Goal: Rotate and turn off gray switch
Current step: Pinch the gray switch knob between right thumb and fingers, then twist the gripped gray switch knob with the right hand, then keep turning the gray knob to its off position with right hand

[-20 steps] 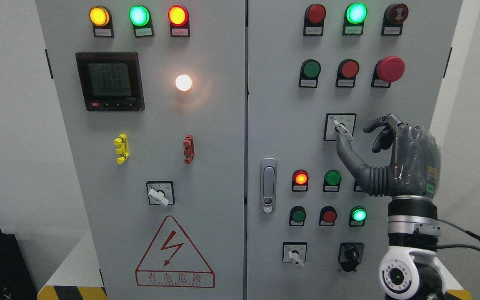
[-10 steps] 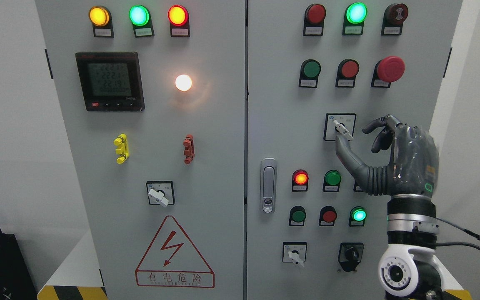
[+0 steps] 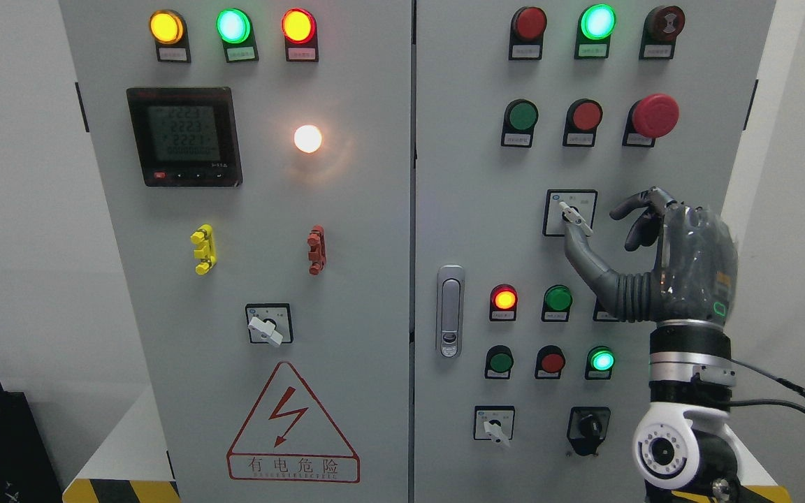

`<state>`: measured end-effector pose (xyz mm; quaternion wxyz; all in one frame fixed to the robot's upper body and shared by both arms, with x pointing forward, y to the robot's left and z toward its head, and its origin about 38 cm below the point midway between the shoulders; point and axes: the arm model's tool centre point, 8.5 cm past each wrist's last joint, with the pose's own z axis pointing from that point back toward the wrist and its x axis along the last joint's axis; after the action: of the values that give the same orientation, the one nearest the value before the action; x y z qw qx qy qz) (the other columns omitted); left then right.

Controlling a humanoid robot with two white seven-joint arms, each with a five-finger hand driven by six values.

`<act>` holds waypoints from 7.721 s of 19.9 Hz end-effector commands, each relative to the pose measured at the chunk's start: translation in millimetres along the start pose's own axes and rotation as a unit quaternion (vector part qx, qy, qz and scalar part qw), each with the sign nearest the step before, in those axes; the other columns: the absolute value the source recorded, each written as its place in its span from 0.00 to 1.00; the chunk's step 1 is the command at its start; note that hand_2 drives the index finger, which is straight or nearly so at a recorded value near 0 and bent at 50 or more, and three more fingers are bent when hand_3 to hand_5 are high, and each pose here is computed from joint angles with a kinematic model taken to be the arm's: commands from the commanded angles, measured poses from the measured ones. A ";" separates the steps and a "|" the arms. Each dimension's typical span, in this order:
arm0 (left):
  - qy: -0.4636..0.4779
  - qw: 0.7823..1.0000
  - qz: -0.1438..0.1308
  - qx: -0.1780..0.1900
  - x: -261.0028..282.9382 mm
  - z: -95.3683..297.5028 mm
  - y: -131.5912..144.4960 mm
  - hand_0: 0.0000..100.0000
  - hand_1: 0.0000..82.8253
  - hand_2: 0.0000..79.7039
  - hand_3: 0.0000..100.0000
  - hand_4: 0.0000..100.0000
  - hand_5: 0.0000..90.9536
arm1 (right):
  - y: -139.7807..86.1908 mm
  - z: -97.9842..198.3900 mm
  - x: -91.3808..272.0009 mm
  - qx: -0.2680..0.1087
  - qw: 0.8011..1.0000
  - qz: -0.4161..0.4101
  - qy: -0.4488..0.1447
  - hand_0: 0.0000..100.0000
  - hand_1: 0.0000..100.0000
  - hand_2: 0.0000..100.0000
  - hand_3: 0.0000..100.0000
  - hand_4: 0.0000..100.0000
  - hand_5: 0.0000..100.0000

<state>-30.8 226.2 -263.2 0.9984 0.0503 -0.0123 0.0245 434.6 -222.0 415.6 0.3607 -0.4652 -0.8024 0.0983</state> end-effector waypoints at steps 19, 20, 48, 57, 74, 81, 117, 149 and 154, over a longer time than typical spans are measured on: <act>0.007 1.000 -0.001 0.000 -4.8 0.6 0.2 0.12 0.47 0.00 0.00 0.00 0.00 | 14.1 0.3 15.4 0.014 1.000 0.013 -0.019 0.10 0.42 0.61 0.90 0.85 0.98; 0.007 1.000 -0.001 0.001 -4.8 0.6 0.3 0.12 0.47 0.00 0.00 0.00 0.00 | 14.6 0.3 15.1 0.014 1.000 0.014 -0.018 0.10 0.42 0.61 0.90 0.85 0.98; 0.007 1.000 -0.001 0.001 -4.8 0.6 0.3 0.12 0.47 0.00 0.00 0.00 0.00 | 15.0 -5.7 13.3 0.013 1.000 0.017 -0.007 0.19 0.45 0.62 0.91 0.86 0.98; 0.007 1.000 -0.001 0.001 -4.8 0.6 0.3 0.12 0.47 0.00 0.00 0.00 0.00 | 13.9 -7.2 13.6 0.013 1.000 0.018 -0.007 0.18 0.46 0.63 0.91 0.86 0.98; 0.007 1.000 -0.001 0.001 -4.8 0.6 0.3 0.12 0.47 0.00 0.00 0.00 0.00 | 15.2 -9.0 15.9 0.014 1.000 0.015 -0.009 0.19 0.46 0.64 0.91 0.86 0.98; 0.007 1.000 -0.001 0.000 -4.8 0.6 0.2 0.12 0.47 0.00 0.00 0.00 0.00 | 15.0 -9.3 16.5 0.013 1.000 0.015 -0.008 0.28 0.46 0.65 0.92 0.86 0.98; 0.007 1.000 -0.001 0.001 -4.8 0.6 0.3 0.12 0.47 0.00 0.00 0.00 0.00 | 15.0 -10.3 17.1 0.014 1.000 0.013 -0.002 0.42 0.45 0.69 0.95 0.88 0.98; 0.007 1.000 -0.001 0.000 -4.8 0.6 0.2 0.12 0.47 0.00 0.00 0.00 0.00 | 18.9 -10.3 14.8 0.021 1.000 0.014 0.001 0.50 0.43 0.70 0.99 0.89 0.99; 0.007 1.000 -0.001 0.000 -4.8 0.6 0.2 0.12 0.47 0.00 0.00 0.00 0.00 | 19.4 -10.3 14.5 0.022 1.000 0.013 0.002 0.50 0.42 0.70 0.99 0.89 0.99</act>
<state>-30.8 226.5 -263.1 0.9983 0.0522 -0.0123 0.0246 449.3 -201.2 421.3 0.3694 -0.4679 -0.7938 0.1199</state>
